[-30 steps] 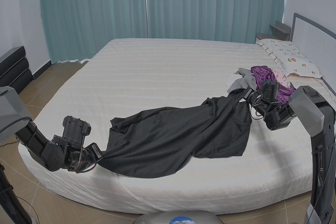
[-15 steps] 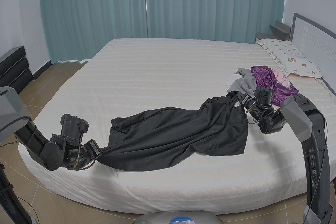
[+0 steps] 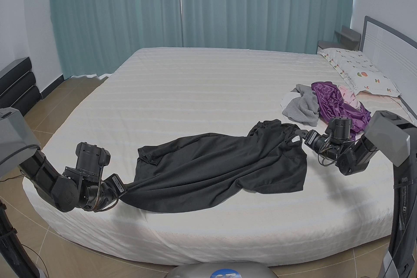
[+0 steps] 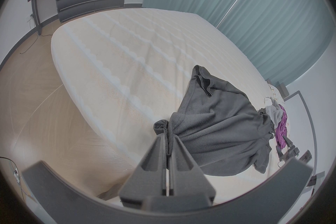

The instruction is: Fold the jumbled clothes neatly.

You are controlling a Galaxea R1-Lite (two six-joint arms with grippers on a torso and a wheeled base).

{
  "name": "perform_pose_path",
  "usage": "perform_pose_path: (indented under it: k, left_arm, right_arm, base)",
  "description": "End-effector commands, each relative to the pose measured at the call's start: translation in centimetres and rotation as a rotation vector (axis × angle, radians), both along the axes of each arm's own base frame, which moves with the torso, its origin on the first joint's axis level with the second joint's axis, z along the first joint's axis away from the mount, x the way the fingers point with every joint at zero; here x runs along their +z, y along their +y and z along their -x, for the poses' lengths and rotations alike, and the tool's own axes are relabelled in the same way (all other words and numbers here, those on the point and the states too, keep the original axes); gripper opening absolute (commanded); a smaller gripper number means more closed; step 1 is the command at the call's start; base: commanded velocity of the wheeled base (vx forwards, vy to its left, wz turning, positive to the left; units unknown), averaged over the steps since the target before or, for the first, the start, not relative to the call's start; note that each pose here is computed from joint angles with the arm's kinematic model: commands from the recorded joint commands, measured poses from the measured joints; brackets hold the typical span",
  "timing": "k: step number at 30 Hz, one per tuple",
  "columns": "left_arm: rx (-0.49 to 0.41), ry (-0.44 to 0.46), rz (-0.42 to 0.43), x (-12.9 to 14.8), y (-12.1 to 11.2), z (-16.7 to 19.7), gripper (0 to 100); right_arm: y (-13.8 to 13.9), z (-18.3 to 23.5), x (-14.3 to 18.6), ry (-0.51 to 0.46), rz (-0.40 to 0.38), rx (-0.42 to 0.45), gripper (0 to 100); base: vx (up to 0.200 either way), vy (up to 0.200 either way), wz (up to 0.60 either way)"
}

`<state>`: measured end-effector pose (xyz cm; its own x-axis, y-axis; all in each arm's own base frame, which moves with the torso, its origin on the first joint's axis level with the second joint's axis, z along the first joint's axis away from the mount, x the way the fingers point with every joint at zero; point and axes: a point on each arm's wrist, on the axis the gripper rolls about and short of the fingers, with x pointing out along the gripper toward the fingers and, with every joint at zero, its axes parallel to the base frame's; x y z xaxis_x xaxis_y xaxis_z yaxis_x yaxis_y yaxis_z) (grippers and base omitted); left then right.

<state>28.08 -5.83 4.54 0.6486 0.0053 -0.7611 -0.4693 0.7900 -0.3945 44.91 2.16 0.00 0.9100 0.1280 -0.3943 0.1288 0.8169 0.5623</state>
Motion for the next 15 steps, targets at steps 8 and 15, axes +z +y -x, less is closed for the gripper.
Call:
perform_pose_path:
  k: [8,15]
  left_arm:
    - [-0.004,0.0,-0.001,0.1,-0.1,0.2,0]
    - [-0.008,0.0,-0.001,0.1,-0.2,0.3,0]
  right_arm:
    - [-0.2,7.8,1.0,0.166,-0.056,0.146,100]
    - [0.7,9.3,-1.0,0.256,-0.066,0.183,100]
  base:
    - [0.0,0.0,0.0]
    - [0.0,0.0,0.0]
